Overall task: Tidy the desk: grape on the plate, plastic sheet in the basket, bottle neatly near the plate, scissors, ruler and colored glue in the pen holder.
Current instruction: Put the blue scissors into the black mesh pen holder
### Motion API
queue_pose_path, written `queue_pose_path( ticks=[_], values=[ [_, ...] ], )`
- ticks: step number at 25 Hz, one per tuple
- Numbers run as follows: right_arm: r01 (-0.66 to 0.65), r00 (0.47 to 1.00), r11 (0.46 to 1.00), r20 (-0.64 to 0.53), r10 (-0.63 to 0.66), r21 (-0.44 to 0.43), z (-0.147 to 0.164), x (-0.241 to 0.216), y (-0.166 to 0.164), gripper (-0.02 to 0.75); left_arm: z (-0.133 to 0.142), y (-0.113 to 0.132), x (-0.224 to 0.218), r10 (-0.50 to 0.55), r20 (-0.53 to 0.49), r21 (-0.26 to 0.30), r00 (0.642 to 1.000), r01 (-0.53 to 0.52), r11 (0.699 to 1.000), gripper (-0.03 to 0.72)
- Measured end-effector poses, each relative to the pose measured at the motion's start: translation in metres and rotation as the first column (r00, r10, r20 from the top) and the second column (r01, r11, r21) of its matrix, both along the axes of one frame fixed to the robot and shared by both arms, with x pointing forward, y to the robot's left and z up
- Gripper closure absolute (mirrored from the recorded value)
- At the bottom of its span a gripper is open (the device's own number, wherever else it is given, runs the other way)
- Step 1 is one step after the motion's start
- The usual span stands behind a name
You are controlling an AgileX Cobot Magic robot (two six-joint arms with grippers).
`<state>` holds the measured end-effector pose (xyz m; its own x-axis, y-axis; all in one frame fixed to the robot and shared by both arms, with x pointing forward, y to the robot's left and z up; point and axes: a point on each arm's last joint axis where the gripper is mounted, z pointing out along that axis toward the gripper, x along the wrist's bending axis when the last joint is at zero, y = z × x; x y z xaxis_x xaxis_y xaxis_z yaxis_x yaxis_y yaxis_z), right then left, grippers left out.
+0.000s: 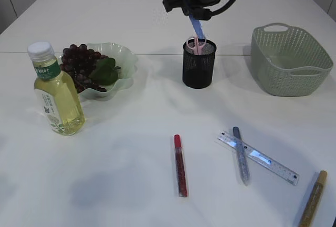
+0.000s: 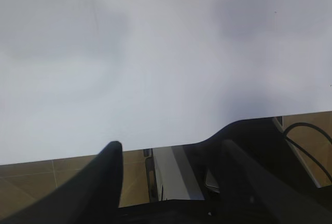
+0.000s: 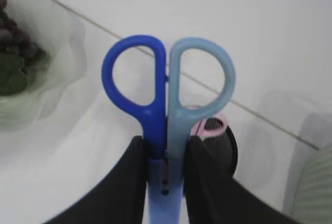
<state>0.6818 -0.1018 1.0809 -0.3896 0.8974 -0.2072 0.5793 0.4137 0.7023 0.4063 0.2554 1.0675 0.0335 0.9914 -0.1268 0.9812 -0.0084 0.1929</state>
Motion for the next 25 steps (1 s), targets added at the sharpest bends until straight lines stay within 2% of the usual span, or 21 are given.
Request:
queue_pose_path(
  ticks=[4,11,15,25],
  values=[
    [-0.02,0.994,0.999,0.104,0.015,0.044,0.007,0.008,0.0,0.557,0.0,0.0,0.0,0.0,0.0,0.0,1.0,0.0,1.0,0.263],
    [0.022,0.987,0.997,0.158,-0.033,0.071,-0.012,0.035,-0.025,0.557,0.0,0.0,0.0,0.0,0.0,0.0,1.0,0.0,1.0,0.263],
    [0.005,0.978,0.996,0.205,-0.024,0.093,-0.018,0.044,-0.024,0.557,0.0,0.0,0.0,0.0,0.0,0.0,1.0,0.0,1.0,0.263],
    [-0.007,0.978,0.994,0.206,-0.017,0.112,-0.064,0.057,-0.026,0.557,0.0,0.0,0.0,0.0,0.0,0.0,1.0,0.0,1.0,0.263]
  ],
)
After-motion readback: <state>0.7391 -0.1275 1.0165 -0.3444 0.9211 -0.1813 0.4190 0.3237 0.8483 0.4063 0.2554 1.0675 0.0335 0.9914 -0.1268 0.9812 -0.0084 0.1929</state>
